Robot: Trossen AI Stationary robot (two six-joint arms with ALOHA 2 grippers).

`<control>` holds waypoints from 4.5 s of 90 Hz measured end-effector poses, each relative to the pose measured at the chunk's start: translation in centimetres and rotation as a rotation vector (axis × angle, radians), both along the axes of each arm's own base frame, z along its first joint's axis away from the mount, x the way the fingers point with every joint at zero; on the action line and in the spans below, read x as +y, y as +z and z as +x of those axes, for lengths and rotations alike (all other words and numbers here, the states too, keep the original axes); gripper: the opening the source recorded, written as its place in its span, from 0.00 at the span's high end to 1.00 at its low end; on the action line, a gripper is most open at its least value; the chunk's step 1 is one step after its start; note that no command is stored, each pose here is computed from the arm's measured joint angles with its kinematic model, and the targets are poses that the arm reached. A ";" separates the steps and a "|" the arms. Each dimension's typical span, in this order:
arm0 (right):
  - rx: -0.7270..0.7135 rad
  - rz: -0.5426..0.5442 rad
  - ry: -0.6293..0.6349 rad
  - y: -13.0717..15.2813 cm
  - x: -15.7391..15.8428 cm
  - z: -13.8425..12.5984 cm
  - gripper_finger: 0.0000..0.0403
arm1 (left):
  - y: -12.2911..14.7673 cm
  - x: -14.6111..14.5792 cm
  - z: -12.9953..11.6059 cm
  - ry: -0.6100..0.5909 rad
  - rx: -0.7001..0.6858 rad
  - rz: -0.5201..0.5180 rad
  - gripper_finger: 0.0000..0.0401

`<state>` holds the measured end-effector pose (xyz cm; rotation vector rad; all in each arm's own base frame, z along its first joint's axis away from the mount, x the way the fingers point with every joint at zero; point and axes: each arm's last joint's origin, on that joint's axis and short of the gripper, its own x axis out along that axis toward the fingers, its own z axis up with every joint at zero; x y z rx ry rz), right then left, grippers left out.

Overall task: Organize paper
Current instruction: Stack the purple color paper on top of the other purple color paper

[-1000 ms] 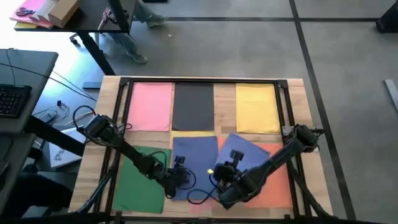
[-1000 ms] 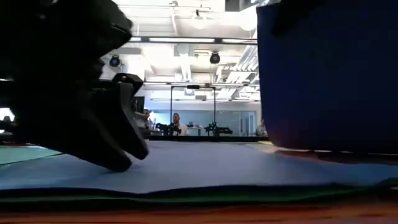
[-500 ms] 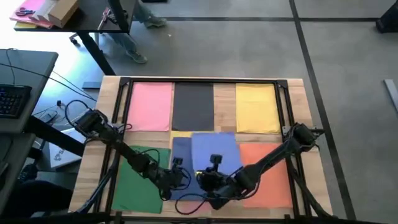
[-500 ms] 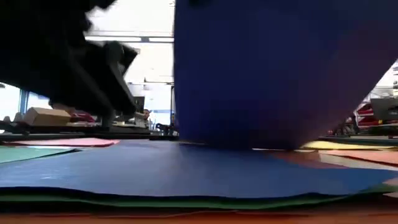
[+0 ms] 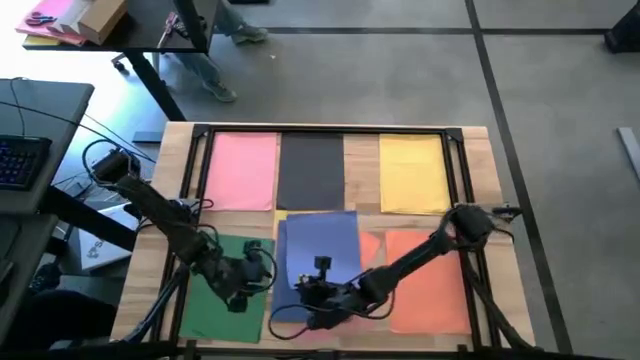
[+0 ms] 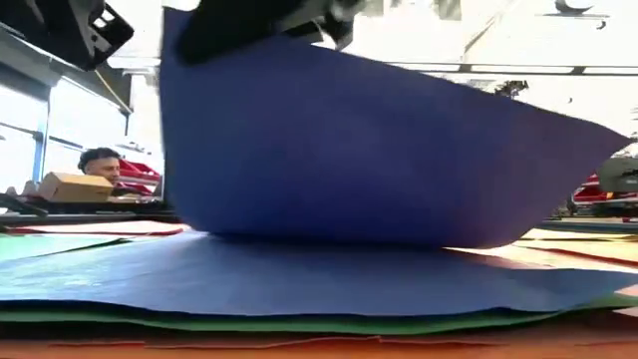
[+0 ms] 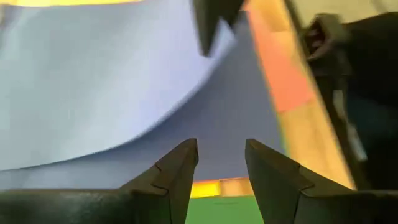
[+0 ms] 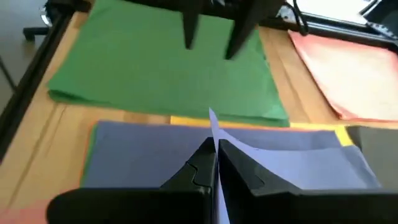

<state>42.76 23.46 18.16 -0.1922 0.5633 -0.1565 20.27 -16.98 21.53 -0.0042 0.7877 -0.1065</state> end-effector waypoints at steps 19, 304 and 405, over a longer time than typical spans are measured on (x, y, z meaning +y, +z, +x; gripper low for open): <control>0.005 0.036 0.052 -1.1 1.0 2.9 1.00 | -1.2 0.0 0.1 0.053 0.017 0.113 0.68; 0.185 0.235 -0.118 2.4 6.3 1.9 1.00 | -8.1 0.5 4.5 0.099 0.196 0.387 0.68; 0.685 0.004 -0.371 2.1 1.0 -2.3 1.00 | -6.9 0.1 4.1 -0.048 0.398 0.370 0.56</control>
